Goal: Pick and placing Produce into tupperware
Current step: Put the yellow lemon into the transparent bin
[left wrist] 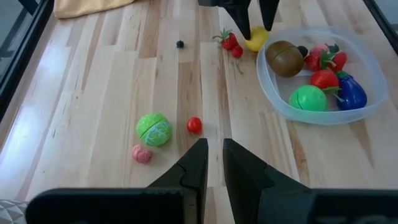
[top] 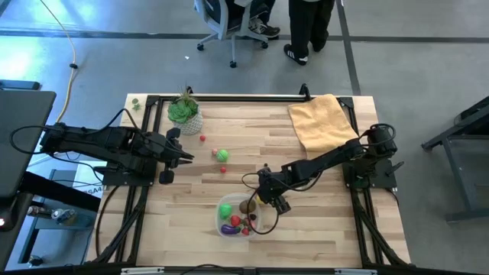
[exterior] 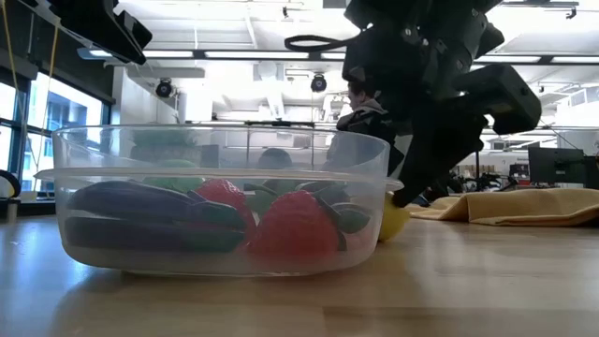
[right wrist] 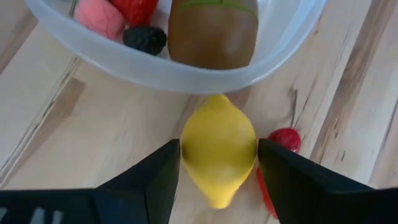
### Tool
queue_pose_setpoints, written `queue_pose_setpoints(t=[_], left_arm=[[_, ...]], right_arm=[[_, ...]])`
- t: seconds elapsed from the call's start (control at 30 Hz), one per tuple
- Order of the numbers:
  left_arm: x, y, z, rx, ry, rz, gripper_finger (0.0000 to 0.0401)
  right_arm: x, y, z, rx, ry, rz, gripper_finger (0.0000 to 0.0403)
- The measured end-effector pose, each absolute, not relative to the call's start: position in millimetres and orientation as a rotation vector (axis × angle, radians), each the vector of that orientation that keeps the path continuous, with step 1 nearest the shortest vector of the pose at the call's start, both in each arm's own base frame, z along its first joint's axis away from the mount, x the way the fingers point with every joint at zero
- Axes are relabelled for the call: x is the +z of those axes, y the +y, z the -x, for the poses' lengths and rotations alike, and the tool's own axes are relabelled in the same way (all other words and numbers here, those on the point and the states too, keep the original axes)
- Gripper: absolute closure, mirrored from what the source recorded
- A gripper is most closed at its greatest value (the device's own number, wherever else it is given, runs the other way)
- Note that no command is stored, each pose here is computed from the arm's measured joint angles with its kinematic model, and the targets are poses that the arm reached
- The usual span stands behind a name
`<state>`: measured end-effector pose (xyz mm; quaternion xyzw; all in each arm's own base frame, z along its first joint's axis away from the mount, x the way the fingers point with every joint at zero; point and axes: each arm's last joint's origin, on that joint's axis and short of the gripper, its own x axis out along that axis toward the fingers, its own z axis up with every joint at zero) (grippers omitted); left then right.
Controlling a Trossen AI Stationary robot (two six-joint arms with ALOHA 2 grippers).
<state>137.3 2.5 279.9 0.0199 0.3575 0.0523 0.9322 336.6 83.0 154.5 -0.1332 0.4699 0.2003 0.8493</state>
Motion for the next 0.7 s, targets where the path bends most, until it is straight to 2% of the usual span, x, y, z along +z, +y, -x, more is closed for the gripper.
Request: queue_pose_setpoints(t=[0.7], left_arm=[[279.9, 2.5, -137.3, 0.107, 0.732, -0.041, 0.0361]], right_arm=[[144.9, 83.4, -340.0, 0.43, 1.012, 0.207, 0.0196]])
